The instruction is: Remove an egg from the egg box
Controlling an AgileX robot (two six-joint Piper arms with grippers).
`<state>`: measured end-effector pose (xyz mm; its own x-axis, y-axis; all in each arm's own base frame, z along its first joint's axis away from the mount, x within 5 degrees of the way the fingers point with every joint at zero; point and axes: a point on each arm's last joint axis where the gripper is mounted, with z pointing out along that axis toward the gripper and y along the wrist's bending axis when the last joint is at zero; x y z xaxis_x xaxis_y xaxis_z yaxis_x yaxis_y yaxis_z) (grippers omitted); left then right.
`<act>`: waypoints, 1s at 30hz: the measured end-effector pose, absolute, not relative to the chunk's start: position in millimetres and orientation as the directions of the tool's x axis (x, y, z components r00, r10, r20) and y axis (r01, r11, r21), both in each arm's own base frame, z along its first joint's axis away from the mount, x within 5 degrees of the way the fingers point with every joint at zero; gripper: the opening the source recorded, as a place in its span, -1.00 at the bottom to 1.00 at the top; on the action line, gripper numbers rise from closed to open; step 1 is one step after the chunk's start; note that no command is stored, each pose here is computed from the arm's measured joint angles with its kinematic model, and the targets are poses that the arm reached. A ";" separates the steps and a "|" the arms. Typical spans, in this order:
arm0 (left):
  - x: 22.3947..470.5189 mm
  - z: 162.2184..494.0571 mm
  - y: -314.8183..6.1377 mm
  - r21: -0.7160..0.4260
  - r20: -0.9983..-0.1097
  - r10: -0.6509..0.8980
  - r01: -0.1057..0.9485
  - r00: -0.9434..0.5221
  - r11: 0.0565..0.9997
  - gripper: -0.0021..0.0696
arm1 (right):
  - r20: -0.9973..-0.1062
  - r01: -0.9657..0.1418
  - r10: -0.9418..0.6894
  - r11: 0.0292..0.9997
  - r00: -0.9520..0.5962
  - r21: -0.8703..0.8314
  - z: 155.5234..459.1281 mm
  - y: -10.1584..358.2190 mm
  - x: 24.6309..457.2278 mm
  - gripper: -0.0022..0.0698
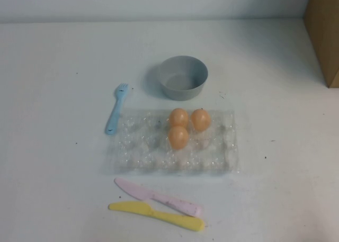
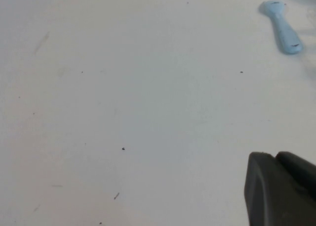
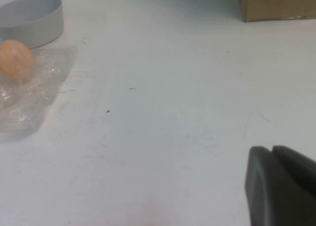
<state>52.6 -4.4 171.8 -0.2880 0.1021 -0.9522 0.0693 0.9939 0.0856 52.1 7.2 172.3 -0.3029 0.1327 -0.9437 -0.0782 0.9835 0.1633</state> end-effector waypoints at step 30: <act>52.6 171.6 -3.0 0.127 -0.947 0.141 0.066 -0.289 0.990 -0.95 | -0.421 -0.092 0.852 0.414 -0.313 0.906 193.8 25.4 51.7 -0.99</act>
<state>52.6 -3.0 171.6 -0.2891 0.1405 -0.9469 0.0664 0.9897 0.1266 51.7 25.4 193.8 -0.3127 0.8516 -0.4206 -0.0916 0.4137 0.9058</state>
